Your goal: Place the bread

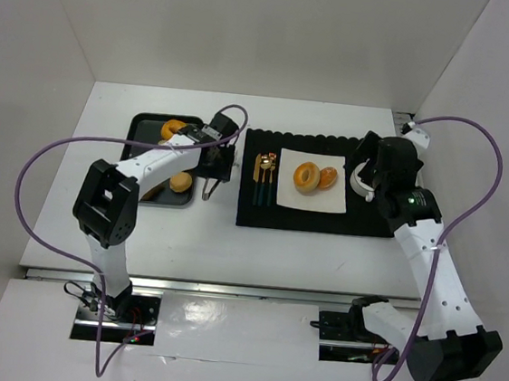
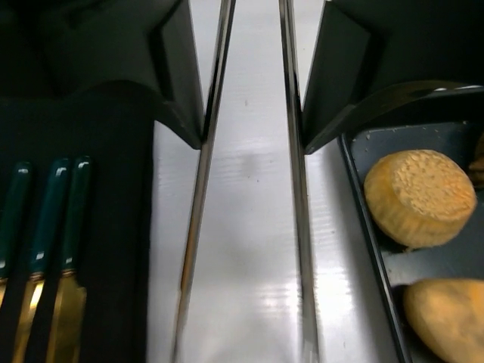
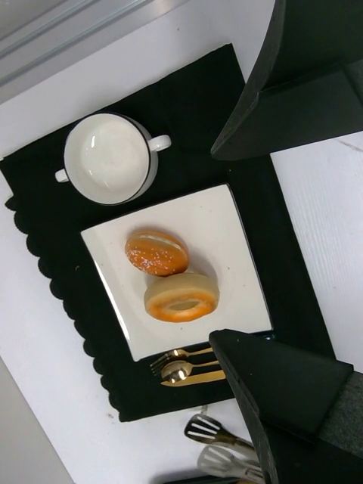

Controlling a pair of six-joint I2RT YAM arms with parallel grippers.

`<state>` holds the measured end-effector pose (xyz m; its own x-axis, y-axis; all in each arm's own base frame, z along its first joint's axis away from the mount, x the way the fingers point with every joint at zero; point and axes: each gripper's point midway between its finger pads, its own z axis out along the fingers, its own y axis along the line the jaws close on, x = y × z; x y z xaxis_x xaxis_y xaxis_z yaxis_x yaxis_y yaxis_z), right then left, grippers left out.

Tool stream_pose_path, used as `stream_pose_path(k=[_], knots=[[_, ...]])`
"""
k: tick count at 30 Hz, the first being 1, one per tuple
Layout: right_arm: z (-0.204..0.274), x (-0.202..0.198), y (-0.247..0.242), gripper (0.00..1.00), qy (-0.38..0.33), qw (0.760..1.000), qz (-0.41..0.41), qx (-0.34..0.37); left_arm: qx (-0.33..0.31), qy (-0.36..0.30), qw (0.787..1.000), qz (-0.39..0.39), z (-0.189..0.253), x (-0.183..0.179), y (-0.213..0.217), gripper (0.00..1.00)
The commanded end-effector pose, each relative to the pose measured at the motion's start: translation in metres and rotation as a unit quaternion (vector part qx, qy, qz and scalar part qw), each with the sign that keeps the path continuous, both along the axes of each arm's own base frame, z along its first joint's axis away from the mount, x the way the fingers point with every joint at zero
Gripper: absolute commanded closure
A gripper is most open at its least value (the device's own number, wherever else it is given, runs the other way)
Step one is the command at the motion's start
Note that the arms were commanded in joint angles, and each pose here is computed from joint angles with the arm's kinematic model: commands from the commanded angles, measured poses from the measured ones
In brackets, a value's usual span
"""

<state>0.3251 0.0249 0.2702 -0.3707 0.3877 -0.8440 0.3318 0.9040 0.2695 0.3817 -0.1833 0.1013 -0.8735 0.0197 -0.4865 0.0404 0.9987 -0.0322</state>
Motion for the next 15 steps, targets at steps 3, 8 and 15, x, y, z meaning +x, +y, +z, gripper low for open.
stream_pose_path(k=[3, 8, 15], knots=[[-0.002, 0.008, 0.004, 0.0, -0.003, 1.0, 0.004, 0.006, -0.029, -0.01, 0.999, 0.022, -0.001, -0.007, 0.002, 0.26], [-0.01, 0.016, 0.009, 0.0, 0.006, 1.0, 0.013, 0.01, -0.034, -0.001, 0.999, 0.008, 0.002, -0.02, -0.005, 0.25], [-0.046, 0.03, 0.015, 0.0, 0.075, 0.997, 0.011, 0.01, -0.057, -0.01, 0.998, -0.02, 0.031, -0.024, -0.015, 0.1]])
